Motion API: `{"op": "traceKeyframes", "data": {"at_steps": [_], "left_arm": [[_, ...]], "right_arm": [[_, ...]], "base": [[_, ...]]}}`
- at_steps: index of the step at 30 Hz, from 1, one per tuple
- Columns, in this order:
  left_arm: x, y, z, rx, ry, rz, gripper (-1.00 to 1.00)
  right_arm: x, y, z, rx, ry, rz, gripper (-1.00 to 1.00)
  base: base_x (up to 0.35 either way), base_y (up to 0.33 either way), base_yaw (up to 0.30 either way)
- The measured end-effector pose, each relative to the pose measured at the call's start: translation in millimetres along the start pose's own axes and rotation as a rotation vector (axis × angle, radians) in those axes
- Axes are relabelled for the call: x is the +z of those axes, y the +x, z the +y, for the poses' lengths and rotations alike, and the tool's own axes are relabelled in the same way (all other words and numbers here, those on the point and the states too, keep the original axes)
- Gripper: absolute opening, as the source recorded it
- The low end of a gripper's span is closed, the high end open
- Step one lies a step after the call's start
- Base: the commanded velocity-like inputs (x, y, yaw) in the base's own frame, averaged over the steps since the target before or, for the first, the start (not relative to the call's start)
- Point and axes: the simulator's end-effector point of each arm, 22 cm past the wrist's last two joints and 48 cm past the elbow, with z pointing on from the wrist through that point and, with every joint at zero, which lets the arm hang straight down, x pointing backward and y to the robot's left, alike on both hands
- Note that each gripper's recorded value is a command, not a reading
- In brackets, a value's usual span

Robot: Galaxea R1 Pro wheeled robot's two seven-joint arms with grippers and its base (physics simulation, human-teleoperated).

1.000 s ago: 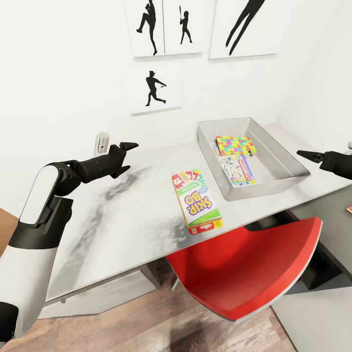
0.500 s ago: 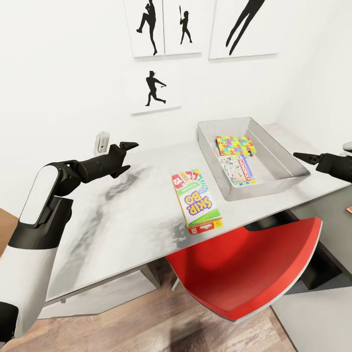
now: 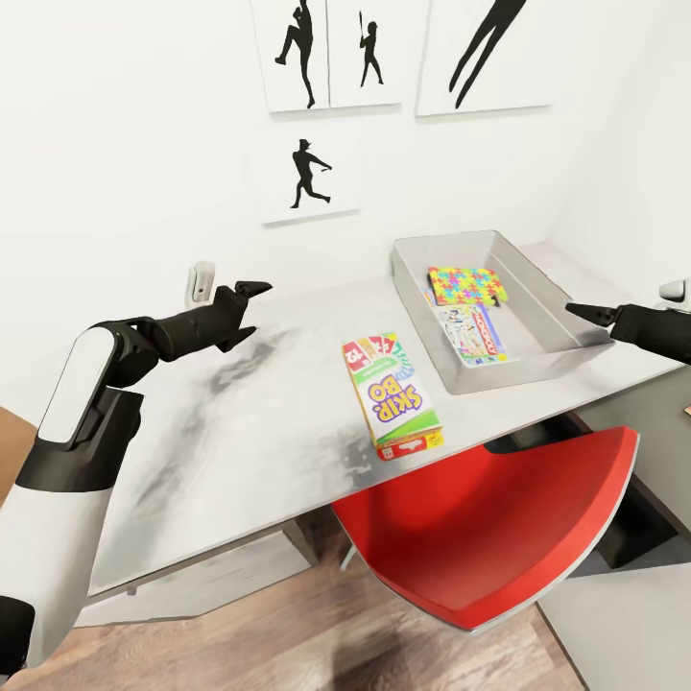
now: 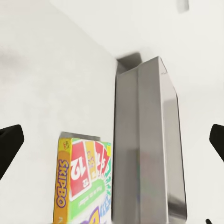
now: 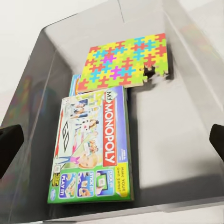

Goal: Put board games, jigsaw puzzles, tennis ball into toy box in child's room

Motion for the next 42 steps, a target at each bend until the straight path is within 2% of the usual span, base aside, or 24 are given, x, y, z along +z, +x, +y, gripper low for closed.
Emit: {"op": "traceKeyframes", "data": {"at_steps": [17,33,42], "left_arm": [[-0.1,0.6,0.5,-0.001,0.0,0.002,1.0],[-0.3,3.6,0.6,0.016,-0.001,0.015,1.0],[-0.2,4.8,1.5,0.021,-0.005,0.017,1.0]], "right_arm": [[2.2,3.6,1.8,-0.002,-0.002,0.008,1.0],[4.0,6.4,3.3,-0.005,-0.003,0.016,1.0],[4.0,16.2,-1.0,0.0,0.008,0.033,1.0]], "base": [[0.0,0.272,0.0],[0.0,0.316,0.0],[0.0,0.153,0.0]]}}
